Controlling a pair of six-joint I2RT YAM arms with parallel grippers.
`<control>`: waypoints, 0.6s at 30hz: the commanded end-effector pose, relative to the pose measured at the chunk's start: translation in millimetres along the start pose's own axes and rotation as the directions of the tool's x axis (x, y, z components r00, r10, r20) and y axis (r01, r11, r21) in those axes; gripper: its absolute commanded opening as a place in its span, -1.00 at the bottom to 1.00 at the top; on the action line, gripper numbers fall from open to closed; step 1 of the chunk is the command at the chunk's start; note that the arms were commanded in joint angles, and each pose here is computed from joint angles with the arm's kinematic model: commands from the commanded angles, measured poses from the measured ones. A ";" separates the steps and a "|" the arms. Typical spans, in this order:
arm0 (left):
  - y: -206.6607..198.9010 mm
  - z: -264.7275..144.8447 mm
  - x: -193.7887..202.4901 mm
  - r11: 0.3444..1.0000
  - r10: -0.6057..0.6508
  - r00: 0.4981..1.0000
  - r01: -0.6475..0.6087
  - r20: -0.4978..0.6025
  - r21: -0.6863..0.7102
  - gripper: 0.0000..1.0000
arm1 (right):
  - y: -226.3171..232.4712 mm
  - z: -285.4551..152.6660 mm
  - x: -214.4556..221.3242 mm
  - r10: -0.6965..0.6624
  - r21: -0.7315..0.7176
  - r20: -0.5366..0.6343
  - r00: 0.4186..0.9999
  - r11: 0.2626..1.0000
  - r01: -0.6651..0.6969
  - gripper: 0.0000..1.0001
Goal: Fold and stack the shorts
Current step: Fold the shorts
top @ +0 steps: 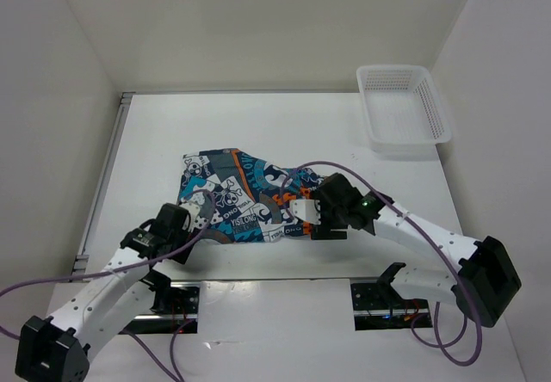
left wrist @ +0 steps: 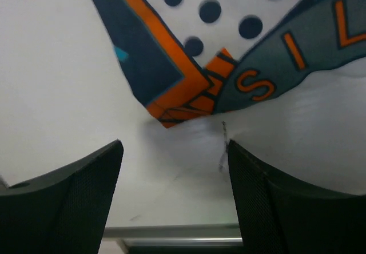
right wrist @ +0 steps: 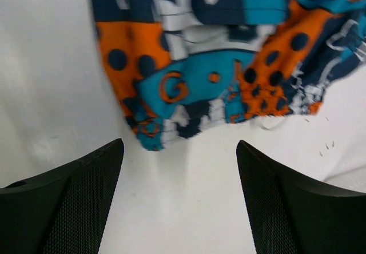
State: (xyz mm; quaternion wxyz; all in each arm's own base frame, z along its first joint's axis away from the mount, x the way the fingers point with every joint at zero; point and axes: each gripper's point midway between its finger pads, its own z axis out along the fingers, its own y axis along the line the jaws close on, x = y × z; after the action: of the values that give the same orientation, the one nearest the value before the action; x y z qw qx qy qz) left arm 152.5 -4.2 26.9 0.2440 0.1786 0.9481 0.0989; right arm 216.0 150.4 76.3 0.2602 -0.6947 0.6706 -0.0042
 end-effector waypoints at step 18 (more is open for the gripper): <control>-1.3 25.4 -10.3 0.996 0.065 0.998 -0.066 -0.016 -0.062 -0.45 | 16.3 27.7 -9.7 -0.035 -0.019 0.029 0.999 0.999 0.035 0.09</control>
State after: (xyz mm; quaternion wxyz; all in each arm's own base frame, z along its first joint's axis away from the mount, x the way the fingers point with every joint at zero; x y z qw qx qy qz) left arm 181.8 -10.6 13.4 0.2735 0.1909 0.9337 0.1301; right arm 204.4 161.9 52.5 0.2451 -0.7176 0.6519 0.0049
